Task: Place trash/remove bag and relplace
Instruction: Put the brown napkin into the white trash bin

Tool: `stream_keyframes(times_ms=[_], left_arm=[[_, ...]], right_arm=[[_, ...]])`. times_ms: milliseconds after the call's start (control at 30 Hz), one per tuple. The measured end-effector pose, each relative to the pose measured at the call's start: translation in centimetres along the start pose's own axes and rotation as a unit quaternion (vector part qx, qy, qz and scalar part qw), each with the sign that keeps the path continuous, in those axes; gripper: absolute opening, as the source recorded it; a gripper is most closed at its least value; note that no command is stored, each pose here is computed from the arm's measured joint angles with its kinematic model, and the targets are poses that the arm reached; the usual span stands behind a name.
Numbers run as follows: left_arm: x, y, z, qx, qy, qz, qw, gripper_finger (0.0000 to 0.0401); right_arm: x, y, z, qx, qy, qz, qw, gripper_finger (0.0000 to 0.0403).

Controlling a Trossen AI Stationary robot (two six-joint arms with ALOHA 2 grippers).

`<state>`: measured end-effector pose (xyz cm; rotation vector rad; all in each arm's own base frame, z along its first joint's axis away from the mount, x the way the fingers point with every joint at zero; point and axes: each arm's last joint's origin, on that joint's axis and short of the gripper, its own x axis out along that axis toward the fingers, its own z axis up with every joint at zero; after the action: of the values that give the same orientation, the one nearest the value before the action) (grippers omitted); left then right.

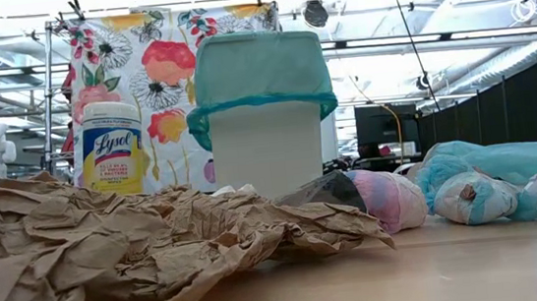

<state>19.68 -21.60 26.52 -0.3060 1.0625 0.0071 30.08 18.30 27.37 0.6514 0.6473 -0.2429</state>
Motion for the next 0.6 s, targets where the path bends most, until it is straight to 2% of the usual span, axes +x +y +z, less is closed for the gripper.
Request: stream_keyframes(times_ms=[167,233,367,600], left_arm=[[2.2,-0.8,-0.3,0.025,0.029,-0.004,0.999,0.0127],[3.0,-1.4,-0.3,0.036,0.038,-0.025,0.998,0.0127],[4.4,-2.1,-0.1,0.056,0.039,-0.053,0.996,0.0127],[6.9,-1.7,0.3,0.046,0.065,-0.036,0.996,0.0127]], right_arm=[[-0.1,-0.3,-3.7,0.040,-0.012,0.013,0.999,0.0116],[-0.5,0.0,-4.6,0.056,-0.014,0.016,0.998,0.0116],[-1.4,0.6,-5.9,0.068,-0.019,0.026,0.997,0.0116],[-2.5,1.1,-7.3,0.071,-0.046,0.029,0.996,0.0116]])
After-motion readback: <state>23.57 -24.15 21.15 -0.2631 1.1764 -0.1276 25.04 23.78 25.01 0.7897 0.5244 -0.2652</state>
